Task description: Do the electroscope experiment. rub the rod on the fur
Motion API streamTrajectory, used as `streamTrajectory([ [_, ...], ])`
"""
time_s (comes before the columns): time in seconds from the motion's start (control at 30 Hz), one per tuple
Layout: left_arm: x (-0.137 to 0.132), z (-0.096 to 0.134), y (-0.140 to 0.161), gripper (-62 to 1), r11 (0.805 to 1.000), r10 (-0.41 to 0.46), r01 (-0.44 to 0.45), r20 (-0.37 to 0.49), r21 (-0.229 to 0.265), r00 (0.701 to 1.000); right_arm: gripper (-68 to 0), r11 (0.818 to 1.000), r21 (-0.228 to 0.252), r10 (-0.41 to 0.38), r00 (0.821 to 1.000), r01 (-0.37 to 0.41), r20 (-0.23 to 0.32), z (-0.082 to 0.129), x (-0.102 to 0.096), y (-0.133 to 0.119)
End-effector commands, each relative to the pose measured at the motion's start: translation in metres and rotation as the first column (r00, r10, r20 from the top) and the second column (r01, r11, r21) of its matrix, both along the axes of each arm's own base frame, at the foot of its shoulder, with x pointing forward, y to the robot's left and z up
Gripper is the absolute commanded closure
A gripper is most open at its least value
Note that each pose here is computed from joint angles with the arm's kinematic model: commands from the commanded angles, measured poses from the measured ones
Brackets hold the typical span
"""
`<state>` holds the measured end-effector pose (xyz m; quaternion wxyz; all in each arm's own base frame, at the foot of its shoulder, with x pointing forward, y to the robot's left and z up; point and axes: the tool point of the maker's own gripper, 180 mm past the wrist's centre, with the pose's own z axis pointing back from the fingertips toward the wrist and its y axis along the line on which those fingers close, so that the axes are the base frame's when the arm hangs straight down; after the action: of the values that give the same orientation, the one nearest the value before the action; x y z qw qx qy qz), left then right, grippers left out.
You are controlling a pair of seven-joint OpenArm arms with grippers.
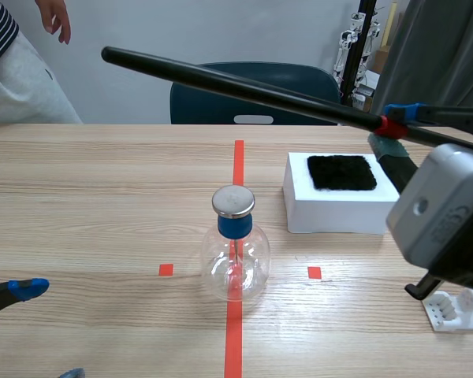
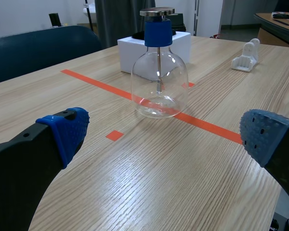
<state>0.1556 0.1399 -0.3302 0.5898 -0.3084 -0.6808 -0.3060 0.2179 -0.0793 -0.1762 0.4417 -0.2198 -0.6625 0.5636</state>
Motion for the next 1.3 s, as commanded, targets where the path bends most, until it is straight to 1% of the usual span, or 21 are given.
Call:
streamTrajectory([
  [0.0,0.001,0.013,0.004,-62.3,0.999,0.01,-0.008,0.045,-0.04,0.999,-0.2,1.0,0.015,0.007,1.0,-0.007,0.022,0.007,0.0,0.002],
  [0.93,0.001,0.013,0.004,-62.3,0.999,0.01,-0.008,0.045,-0.04,0.999,-0.2,1.0,0.008,-0.003,1.0,0.003,0.023,0.007,0.001,0.001],
  [1.0,0.001,0.013,0.004,-62.3,0.999,0.01,-0.008,0.045,-0.04,0.999,-0.2,1.0,-0.013,0.003,1.0,-0.002,0.028,0.006,0.001,0.002],
  [1.17,0.001,0.013,0.004,-62.3,0.999,0.01,-0.008,0.045,-0.04,0.999,-0.2,0.994,-0.111,0.018,0.999,-0.013,0.039,-0.002,0.0,0.003],
  [1.2,0.001,0.013,0.004,-62.3,0.999,0.01,-0.008,0.045,-0.04,0.999,-0.2,0.993,-0.12,0.019,0.999,-0.014,0.041,-0.003,0.0,0.003],
  [1.27,0.001,0.013,0.004,-62.3,0.999,0.01,-0.008,0.045,-0.04,0.999,-0.2,0.993,-0.122,0.015,0.999,-0.009,0.052,-0.001,0.002,0.002],
])
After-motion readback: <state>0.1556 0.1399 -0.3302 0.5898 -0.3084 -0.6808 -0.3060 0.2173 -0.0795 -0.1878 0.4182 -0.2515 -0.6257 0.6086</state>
